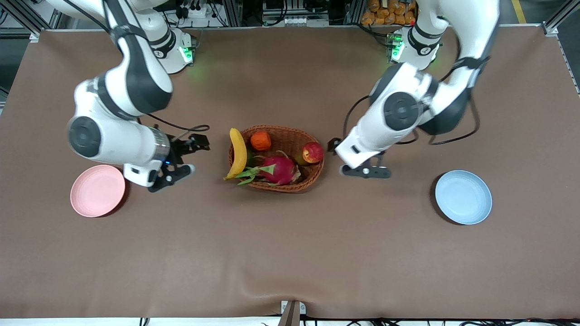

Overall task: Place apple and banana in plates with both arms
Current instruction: 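Lower the right gripper onto the banana while the left gripper reaches the apple, then close the right gripper on the banana while the left gripper grips the apple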

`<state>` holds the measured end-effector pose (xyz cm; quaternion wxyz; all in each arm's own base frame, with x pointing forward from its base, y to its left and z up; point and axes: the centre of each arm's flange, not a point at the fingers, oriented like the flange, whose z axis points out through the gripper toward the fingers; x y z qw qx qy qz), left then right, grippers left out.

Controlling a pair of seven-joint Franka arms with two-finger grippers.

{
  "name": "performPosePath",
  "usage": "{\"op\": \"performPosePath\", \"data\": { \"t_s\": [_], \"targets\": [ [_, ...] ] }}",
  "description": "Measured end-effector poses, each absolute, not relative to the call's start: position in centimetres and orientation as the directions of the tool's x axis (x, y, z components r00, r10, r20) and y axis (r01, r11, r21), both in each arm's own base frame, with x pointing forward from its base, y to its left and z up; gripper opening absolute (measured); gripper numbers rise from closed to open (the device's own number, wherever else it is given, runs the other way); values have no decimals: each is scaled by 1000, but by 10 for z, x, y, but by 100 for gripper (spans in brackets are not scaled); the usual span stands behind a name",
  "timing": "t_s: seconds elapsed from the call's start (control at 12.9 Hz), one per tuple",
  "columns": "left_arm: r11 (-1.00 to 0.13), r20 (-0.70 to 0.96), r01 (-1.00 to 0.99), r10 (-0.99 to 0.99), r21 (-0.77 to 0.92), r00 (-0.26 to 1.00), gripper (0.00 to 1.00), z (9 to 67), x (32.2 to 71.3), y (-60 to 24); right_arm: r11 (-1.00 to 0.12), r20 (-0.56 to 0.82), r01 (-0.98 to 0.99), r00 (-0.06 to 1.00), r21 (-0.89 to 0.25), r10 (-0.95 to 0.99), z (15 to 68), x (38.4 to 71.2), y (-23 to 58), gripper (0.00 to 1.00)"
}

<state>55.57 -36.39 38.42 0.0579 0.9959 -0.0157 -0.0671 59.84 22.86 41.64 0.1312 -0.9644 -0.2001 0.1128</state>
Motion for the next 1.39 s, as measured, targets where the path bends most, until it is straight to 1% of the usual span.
{"op": "performPosePath", "data": {
  "t_s": [0.31,0.46,0.62,0.85,1.08,1.32,1.39],
  "targets": [
    [-983,-108,52,33,176,994,100,336,544,-383,-884,-95,379,904,-274,417,384,600,281,100],
    [-974,-117,86,62,211,991,100,329,543,-383,-899,-131,349,911,-263,392,355,593,306,100],
    [-964,-125,110,82,241,989,100,317,542,-389,-916,-201,317,908,-247,369,323,575,322,100],
    [-962,-162,135,98,237,982,100,286,535,-393,-929,-282,291,894,-228,349,278,549,315,100],
    [-963,-185,138,96,230,978,100,272,527,-397,-934,-302,240,899,-263,317,261,539,314,100],
    [-961,-197,158,114,226,974,100,269,524,-398,-936,-292,199,913,-290,285,250,534,315,100],
    [-958,-206,170,122,232,971,100,269,523,-399,-936,-285,199,916,-289,283,246,531,318,94]
  ]
}}
